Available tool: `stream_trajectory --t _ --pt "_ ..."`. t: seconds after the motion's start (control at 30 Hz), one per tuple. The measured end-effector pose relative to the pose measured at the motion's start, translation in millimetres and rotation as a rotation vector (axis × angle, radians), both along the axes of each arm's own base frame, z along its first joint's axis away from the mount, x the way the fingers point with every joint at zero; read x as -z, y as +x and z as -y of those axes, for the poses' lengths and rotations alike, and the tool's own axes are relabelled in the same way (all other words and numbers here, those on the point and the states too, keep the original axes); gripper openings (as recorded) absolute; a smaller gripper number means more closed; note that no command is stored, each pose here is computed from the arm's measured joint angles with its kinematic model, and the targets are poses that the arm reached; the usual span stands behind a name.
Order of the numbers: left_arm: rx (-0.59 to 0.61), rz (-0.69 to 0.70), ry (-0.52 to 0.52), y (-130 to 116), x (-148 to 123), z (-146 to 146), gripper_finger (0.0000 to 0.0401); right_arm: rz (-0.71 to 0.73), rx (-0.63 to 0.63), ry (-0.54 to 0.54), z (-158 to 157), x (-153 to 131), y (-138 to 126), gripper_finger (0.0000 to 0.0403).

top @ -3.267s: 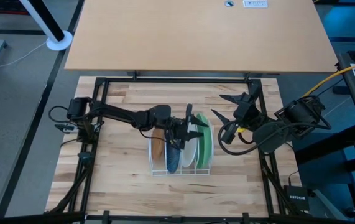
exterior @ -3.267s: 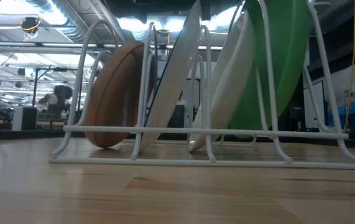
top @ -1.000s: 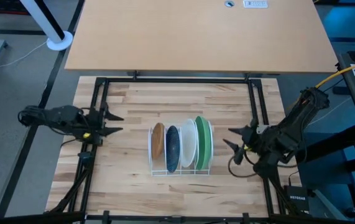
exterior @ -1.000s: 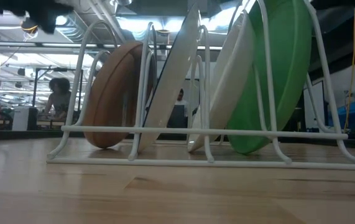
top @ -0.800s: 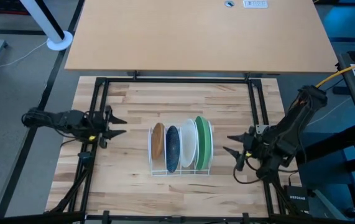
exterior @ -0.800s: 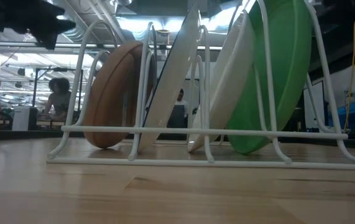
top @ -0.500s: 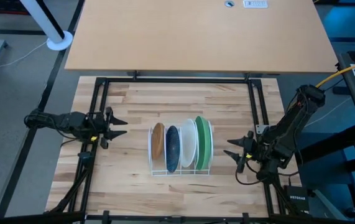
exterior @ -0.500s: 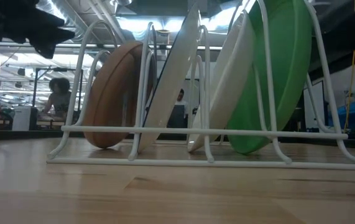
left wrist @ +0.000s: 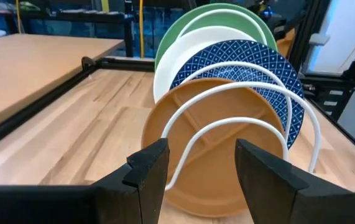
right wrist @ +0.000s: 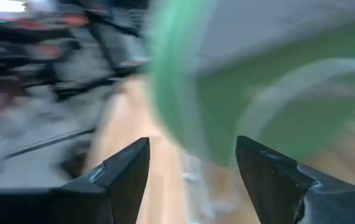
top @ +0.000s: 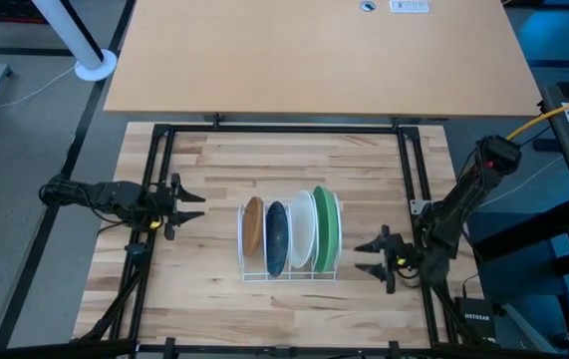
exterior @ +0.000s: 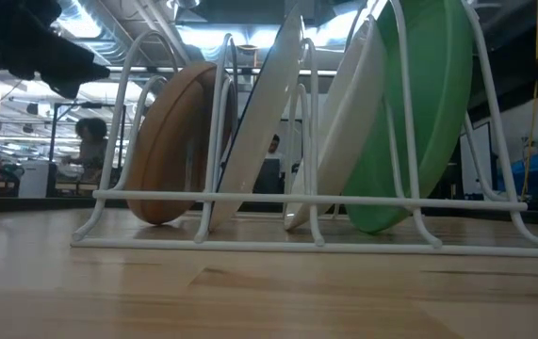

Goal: Sort dishes
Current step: Return to Home Position

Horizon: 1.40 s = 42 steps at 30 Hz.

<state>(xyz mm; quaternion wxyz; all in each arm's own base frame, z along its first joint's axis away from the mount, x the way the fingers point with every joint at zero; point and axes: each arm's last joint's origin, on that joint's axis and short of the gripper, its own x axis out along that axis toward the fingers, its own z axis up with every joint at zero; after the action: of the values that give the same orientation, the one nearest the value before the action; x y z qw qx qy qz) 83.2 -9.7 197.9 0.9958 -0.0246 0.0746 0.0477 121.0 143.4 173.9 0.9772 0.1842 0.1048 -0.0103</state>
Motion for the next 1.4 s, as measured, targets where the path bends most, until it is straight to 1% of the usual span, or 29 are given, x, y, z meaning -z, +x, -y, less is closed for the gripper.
stream_trajectory --t 0.13,0.2,0.23,0.3,0.43,0.53,0.63,0.77,0.83,0.9,0.97,1.03,1.27,1.4 --pt "-0.001 0.000 -0.007 0.0 0.0 0.0 0.0175 0.198 -0.243 -0.038 3.5 -18.3 11.2 0.0245" --pt "-0.001 -0.001 -0.007 0.0 0.1 0.0 0.0175 0.284 -0.295 -0.072 8.0 -26.8 17.3 0.0245" --pt "-0.001 -0.002 -0.005 0.0 0.2 0.0 0.0175 0.309 -0.299 -0.090 11.2 -29.7 19.5 0.0245" --pt "-0.001 -0.010 -0.004 -0.2 1.0 0.0 0.0175 0.340 -0.269 -0.118 19.5 -35.6 21.4 0.0245" --pt "-0.002 -0.041 -0.001 -0.7 4.0 -0.2 0.0175 0.341 -0.210 -0.174 39.4 -46.4 17.2 0.0245" --pt "-0.001 -0.081 0.013 -1.5 7.8 -0.3 0.0175 0.360 -0.214 -0.200 55.8 -56.9 4.8 0.0245" --pt "-0.002 -0.117 0.016 -2.5 11.3 -0.6 0.0175 0.398 -0.215 -0.183 72.1 -66.3 -11.6 0.0245" --pt "0.000 -0.180 0.037 -4.3 17.0 -1.0 0.0175 0.430 -0.210 -0.166 89.9 -70.6 -32.5 0.0245" --pt "-0.001 -0.204 0.041 -5.0 19.3 -1.1 0.0175 0.428 -0.214 -0.168 96.7 -68.9 -41.6 0.0245" --pt "-0.002 -0.195 0.033 -4.8 18.5 -1.1 0.0175 0.405 -0.220 -0.179 102.4 -64.3 -48.9 0.0245" --pt "-0.002 -0.197 0.034 -4.9 18.6 -1.1 0.0175 0.381 -0.224 -0.169 107.2 -59.5 -55.1 0.0245" --pt "-0.002 -0.196 0.033 -4.9 18.5 -1.1 0.0175 0.344 -0.219 -0.181 107.6 -56.7 -55.2 0.0245" --pt "0.000 -0.199 0.031 -5.0 18.8 -1.0 0.0175 0.206 -0.263 -0.260 106.6 -40.6 -54.6 0.0245" --pt "0.001 -0.196 0.030 -4.9 18.5 -1.0 0.0175 0.135 -0.285 -0.282 106.8 -33.4 -55.4 0.0245"
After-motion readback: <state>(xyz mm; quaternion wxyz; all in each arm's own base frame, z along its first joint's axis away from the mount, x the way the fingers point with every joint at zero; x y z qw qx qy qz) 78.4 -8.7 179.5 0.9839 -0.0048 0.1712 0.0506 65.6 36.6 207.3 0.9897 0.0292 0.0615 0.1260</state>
